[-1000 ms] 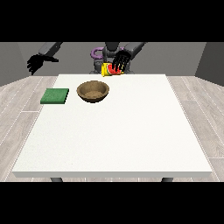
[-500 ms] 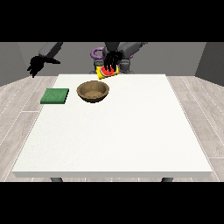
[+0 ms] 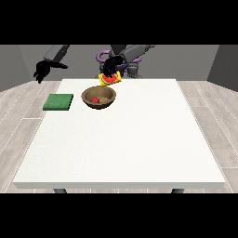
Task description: Pick the cup and pour the ball into the bowl, then pick the bowl and place it on the pad
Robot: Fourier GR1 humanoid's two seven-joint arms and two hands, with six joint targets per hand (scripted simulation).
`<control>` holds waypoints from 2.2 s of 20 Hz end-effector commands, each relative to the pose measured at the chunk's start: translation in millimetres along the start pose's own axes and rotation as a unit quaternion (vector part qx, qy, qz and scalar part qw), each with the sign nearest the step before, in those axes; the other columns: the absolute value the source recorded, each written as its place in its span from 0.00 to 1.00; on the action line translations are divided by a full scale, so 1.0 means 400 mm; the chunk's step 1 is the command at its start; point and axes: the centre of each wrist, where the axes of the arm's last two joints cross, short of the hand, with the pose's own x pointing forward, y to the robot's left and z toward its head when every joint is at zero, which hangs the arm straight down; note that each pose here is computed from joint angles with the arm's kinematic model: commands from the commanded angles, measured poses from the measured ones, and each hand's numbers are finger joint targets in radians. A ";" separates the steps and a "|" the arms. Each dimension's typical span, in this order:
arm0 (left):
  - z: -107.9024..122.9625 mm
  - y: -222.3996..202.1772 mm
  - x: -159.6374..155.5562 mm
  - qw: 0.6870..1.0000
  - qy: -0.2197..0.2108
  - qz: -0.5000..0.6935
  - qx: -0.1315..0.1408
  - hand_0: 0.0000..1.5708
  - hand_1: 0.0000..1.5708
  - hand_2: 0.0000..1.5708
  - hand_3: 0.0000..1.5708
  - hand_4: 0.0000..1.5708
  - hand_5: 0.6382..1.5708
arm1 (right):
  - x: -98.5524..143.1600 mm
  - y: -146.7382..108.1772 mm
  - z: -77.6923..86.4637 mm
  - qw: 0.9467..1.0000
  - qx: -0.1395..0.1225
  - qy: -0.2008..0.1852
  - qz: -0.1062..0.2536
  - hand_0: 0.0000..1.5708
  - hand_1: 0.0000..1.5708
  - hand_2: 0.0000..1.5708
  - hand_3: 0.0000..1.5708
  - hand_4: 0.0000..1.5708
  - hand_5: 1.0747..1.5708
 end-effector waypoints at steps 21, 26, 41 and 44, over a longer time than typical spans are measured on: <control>-0.076 0.163 -0.155 0.994 0.050 0.056 0.078 0.09 0.09 1.00 1.00 0.64 0.97 | -0.041 -0.045 0.054 0.998 -0.040 0.044 -0.027 0.00 0.00 0.00 0.00 0.29 0.97; -0.035 0.133 -0.300 0.966 0.127 0.196 0.107 0.24 0.24 1.00 1.00 0.55 1.00 | -0.021 -0.024 0.021 0.997 -0.062 0.041 -0.032 0.00 0.00 0.00 0.00 0.31 0.98; 0.053 0.013 -0.370 0.765 0.165 0.592 0.191 0.00 0.00 0.00 0.00 0.00 0.97 | 0.008 0.191 -0.083 0.997 0.025 -0.010 -0.070 0.00 0.00 0.00 0.00 0.24 0.99; 0.102 -0.064 -0.413 0.752 0.174 0.611 0.175 0.00 0.00 0.00 0.00 0.00 0.94 | -0.031 0.250 -0.057 0.997 0.035 0.024 -0.063 0.00 0.00 0.00 0.00 0.15 0.96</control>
